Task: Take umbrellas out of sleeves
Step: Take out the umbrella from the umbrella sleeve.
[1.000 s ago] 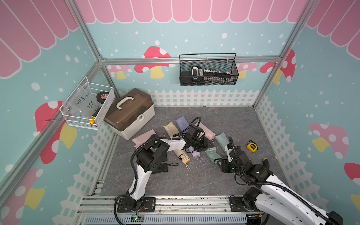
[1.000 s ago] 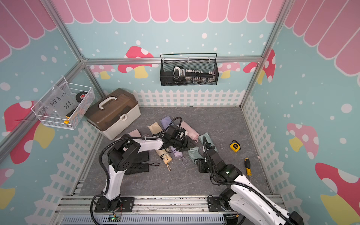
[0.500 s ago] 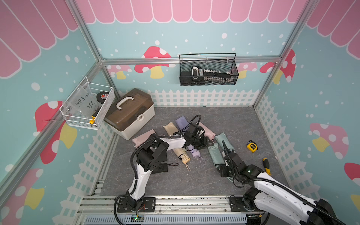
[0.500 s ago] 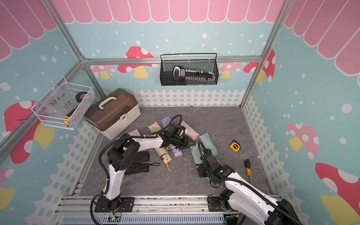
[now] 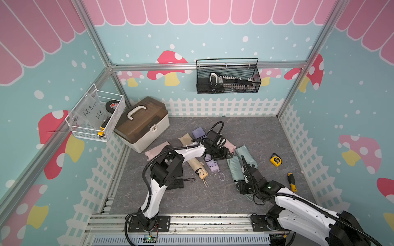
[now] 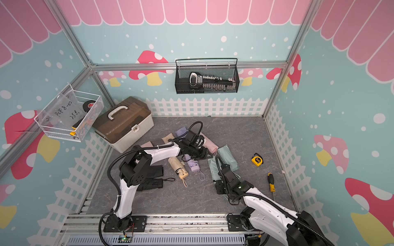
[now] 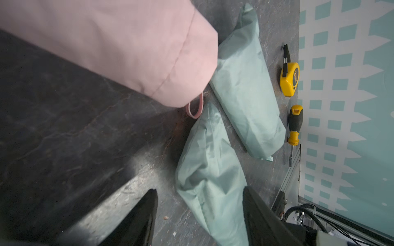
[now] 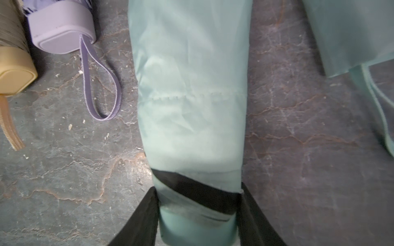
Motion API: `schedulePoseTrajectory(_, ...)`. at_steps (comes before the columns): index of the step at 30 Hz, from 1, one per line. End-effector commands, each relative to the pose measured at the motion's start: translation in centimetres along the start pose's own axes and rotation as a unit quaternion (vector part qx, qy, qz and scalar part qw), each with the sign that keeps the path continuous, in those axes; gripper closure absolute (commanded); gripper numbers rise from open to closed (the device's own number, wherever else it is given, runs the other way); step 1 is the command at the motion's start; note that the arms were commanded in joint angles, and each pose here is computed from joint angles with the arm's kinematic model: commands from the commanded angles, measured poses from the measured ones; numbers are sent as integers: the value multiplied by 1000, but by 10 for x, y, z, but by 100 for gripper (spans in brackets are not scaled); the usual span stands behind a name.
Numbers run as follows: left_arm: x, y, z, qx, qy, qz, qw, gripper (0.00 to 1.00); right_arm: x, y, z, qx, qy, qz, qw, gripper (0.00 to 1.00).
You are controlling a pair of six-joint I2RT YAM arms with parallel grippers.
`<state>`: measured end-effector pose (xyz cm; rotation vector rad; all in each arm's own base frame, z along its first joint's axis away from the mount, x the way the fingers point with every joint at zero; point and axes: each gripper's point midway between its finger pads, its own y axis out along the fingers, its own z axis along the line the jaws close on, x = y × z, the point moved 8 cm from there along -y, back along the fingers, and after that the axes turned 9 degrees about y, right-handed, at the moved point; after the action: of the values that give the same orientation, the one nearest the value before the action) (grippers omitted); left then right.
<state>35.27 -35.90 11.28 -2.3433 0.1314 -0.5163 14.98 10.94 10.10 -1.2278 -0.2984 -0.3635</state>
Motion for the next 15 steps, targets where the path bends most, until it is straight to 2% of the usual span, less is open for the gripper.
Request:
schedulePoseTrajectory(1, -3, 18, 1, -9, -6, 15, 1000, 37, -1, 2, 4, 31, -12, -5, 999, 80)
schedulePoseTrajectory(11, -7, 28, -6, -40, -20, 13, 999, 39, -1, 5, 5, 44, 0, -12, 999, 80)
schedulePoseTrajectory(13, -5, 28, -9, -53, -20, 10, 998, 46, 1, 5, 7, 47, -1, -13, 999, 80)
schedulePoseTrajectory(14, -5, 28, -10, -57, -20, 10, 998, 54, 1, 6, 8, 49, -1, -14, 999, 80)
schedulePoseTrajectory(15, -5, 29, -10, -58, -19, 9, 998, 67, 2, 6, 9, 50, -1, -14, 999, 80)
